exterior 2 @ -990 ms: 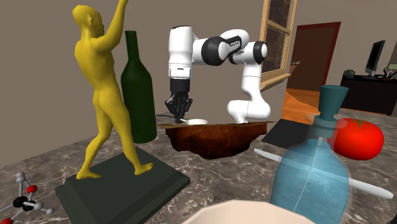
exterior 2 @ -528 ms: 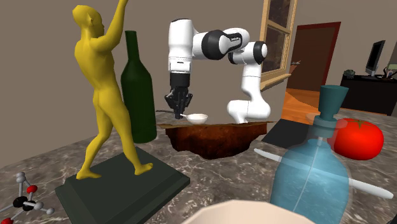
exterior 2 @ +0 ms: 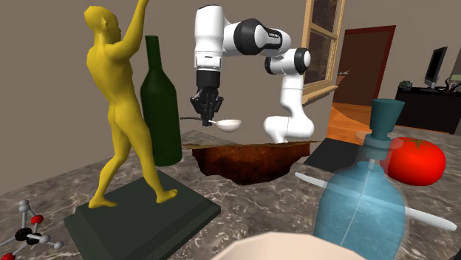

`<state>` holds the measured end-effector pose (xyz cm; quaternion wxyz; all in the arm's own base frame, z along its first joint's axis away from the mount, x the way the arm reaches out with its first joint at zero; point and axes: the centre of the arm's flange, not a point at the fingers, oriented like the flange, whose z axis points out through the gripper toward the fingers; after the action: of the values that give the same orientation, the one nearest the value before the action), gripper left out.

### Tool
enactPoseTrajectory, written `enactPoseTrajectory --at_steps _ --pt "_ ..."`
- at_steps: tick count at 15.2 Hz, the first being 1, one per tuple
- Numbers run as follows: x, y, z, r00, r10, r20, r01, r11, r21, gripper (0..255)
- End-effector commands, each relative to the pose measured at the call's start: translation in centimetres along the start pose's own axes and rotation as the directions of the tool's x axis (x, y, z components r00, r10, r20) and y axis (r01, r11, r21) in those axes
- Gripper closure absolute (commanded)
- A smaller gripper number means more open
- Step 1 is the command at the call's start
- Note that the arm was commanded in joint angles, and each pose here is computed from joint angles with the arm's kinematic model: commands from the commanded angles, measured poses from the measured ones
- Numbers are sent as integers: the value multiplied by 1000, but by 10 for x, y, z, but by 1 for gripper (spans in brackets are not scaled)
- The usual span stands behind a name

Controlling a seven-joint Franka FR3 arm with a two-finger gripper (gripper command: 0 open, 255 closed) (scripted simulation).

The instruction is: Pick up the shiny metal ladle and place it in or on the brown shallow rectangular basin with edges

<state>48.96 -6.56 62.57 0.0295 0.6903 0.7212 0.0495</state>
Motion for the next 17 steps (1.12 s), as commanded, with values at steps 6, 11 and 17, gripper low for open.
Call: enactPoseTrajectory --at_steps 6,11,17 --pt "1 4 -37 1000 0 0 0 1000 0 255" --pt "2 7 -63 1000 0 0 0 1000 0 255" --pt "3 11 -95 1000 0 0 0 1000 0 255"
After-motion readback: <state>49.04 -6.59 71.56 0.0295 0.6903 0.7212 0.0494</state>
